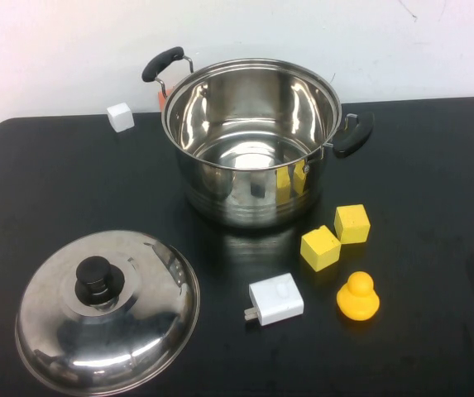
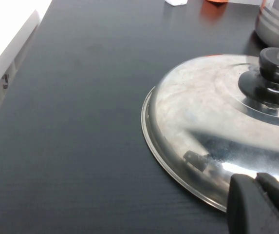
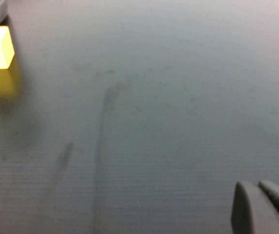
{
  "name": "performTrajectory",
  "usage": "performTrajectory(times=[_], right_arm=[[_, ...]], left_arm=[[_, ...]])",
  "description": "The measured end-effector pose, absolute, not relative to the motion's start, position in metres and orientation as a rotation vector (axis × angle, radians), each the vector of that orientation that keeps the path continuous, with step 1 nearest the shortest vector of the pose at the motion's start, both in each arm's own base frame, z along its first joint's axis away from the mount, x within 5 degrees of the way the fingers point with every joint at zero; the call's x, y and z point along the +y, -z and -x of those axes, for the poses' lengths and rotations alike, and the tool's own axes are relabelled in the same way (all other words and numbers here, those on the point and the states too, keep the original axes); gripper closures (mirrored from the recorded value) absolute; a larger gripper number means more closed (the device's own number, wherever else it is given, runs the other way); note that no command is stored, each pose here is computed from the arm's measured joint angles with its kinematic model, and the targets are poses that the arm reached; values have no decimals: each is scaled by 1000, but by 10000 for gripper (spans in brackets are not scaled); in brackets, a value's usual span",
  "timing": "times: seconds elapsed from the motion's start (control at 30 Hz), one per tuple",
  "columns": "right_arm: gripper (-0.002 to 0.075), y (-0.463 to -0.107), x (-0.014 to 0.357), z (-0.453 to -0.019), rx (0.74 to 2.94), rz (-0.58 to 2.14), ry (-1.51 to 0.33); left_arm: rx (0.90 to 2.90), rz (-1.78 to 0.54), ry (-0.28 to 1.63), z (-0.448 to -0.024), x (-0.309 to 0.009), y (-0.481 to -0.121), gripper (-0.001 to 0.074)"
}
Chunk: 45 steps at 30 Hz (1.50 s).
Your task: Cover the pot
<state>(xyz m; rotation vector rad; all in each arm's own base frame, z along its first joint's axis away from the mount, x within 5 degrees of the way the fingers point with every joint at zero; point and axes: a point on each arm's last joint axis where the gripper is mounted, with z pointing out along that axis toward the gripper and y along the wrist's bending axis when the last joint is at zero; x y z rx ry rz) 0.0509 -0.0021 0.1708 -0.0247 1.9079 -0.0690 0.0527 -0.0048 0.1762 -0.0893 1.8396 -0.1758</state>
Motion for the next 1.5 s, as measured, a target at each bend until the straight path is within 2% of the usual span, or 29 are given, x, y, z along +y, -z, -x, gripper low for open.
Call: performTrajectory(times=[0.7,0.83,1.3,1.5], right_arm=[[728,-171,-2,-51,1908,25,69],[728,-171,-2,-51,1908,25,69],[728,-171,-2,-51,1908,25,69],[728,-171,-2,-51,1908,25,69]], left_arm=[[1840,88,174,-53,-5,-176,737],[1791,89,176,-54,-5,-180,737],[1086,93,206,-46,0,-242,736],[994,147,257,-42,2,-249,736]])
